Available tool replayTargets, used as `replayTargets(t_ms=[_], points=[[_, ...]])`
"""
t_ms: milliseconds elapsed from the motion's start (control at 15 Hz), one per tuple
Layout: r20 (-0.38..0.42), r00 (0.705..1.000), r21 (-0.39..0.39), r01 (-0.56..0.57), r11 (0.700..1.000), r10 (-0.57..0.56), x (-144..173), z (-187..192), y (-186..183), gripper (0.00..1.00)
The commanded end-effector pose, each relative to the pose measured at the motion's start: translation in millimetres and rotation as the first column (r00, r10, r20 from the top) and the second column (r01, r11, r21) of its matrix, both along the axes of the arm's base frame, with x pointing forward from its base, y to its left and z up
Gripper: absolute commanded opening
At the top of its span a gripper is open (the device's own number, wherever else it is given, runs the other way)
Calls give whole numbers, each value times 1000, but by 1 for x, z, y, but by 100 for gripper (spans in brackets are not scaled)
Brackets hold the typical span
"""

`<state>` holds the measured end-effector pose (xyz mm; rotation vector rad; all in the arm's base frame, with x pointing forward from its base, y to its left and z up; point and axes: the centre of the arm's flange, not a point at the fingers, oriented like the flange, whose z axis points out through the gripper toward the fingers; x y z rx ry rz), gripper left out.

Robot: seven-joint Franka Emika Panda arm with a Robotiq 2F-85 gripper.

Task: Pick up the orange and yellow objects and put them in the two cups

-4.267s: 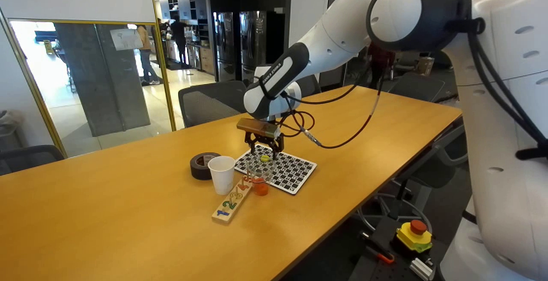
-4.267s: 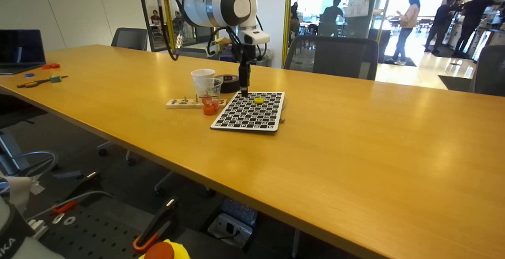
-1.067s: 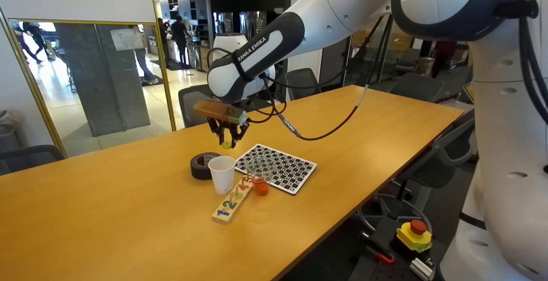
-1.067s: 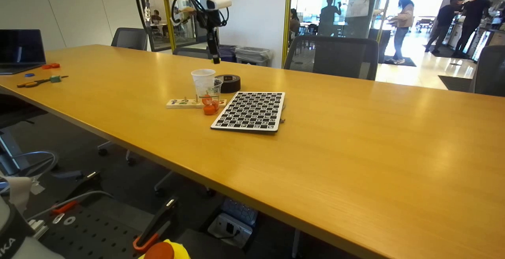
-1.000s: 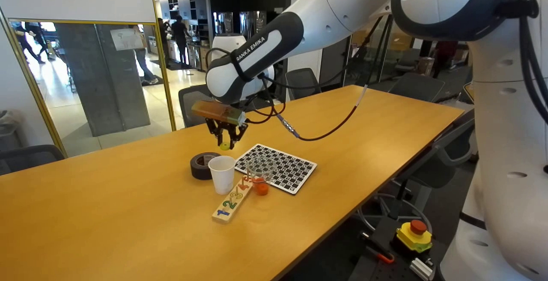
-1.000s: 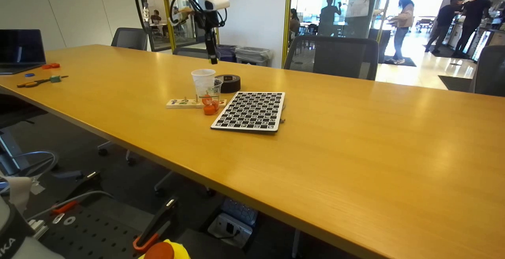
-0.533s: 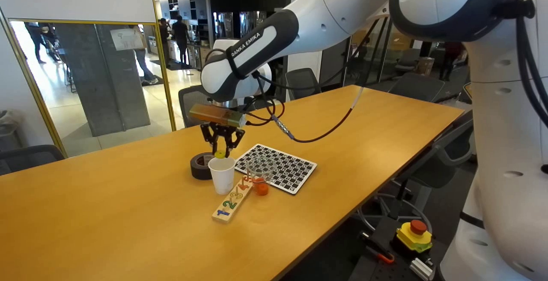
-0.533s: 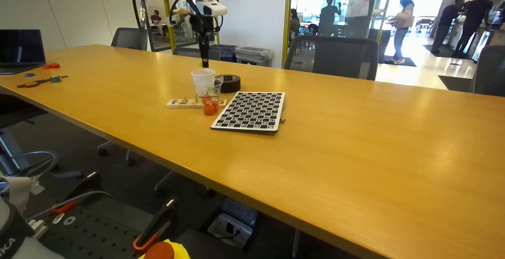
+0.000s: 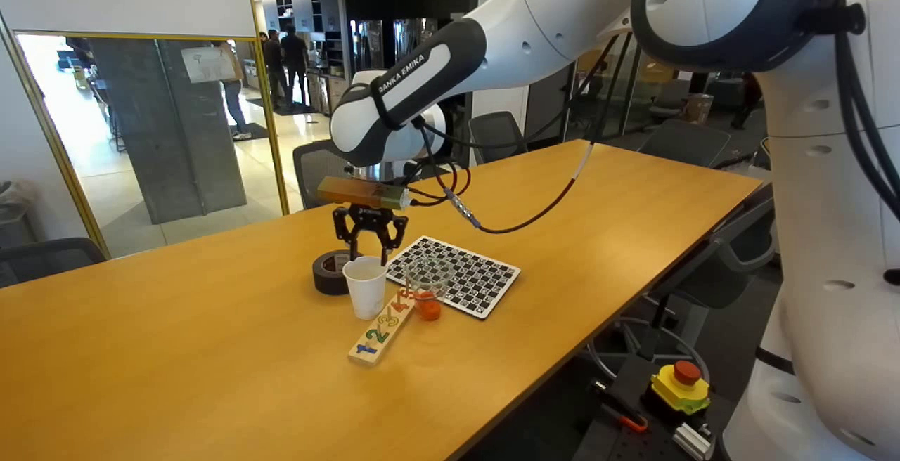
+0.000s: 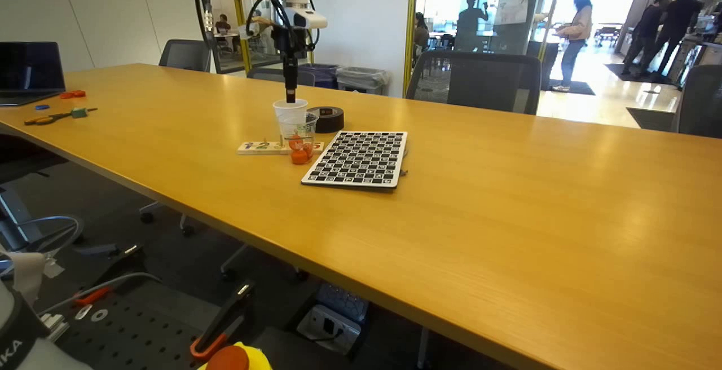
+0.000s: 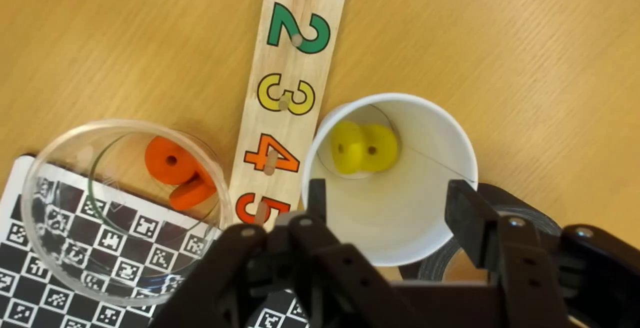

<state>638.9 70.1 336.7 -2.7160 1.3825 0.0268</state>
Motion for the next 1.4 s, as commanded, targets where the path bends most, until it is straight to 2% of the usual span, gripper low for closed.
replayTargets(t_ms=[0,67,267,400,533,733,1000,1133,1333], points=[[-10,1000,1,-20,1000,20,-3,18,3,97],[-6,999,0,-39,999,39,-13,26,5,100],[-21,991,-19,-133,991,132,-51,63,12,100],[-43,979,-42,-201,979,200,-83,86,16,100],[-58,955,-45,-295,954,292,-116,105,19,100],[-66,891,-30,-453,891,450,-173,122,20,100],[-63,774,-33,-632,774,630,-249,133,19,100],[-66,727,-38,-686,726,684,-285,131,23,100],[-72,674,-39,-739,673,736,-318,127,25,100]])
